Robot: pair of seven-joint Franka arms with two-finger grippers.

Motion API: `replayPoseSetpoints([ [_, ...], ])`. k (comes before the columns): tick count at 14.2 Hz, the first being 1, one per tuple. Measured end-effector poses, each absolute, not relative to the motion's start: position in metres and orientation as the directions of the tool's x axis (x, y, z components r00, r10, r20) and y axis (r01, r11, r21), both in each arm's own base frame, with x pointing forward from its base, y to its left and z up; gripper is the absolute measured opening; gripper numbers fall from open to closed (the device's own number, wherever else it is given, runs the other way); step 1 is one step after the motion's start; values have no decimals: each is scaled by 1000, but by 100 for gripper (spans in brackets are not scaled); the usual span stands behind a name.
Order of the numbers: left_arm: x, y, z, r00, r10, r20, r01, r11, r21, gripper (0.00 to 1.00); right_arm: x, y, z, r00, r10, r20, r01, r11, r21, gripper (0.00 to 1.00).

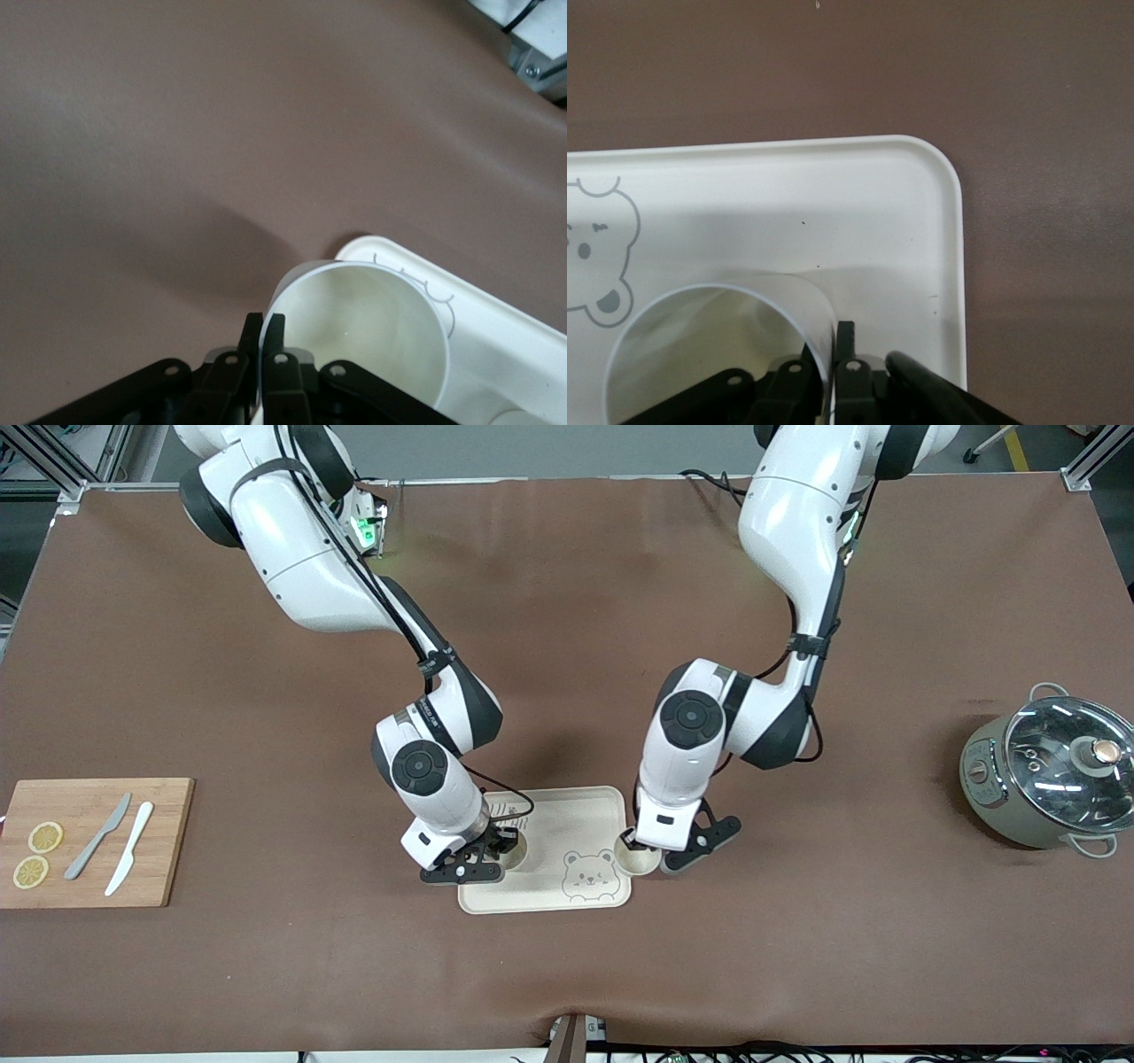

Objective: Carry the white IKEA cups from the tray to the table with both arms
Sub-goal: 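Lift the cups and carry them apart, away from the tray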

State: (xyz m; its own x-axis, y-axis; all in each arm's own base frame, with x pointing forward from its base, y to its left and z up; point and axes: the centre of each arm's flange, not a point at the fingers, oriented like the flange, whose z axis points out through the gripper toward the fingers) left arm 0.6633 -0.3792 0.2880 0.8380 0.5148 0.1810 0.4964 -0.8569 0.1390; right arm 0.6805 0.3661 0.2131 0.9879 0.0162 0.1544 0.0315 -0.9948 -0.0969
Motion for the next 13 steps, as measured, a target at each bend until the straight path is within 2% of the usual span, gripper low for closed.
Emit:
replayPoseSetpoints([
  [8, 697, -299, 295, 880, 446, 167, 441, -895, 68, 3, 682, 366, 216, 987, 13, 160, 29, -995, -99, 4],
  [13, 715, -230, 288, 908, 397, 138, 398, -917, 20, 3, 693, 351, 254, 991, -12, 134, -1, -997, -79, 4],
])
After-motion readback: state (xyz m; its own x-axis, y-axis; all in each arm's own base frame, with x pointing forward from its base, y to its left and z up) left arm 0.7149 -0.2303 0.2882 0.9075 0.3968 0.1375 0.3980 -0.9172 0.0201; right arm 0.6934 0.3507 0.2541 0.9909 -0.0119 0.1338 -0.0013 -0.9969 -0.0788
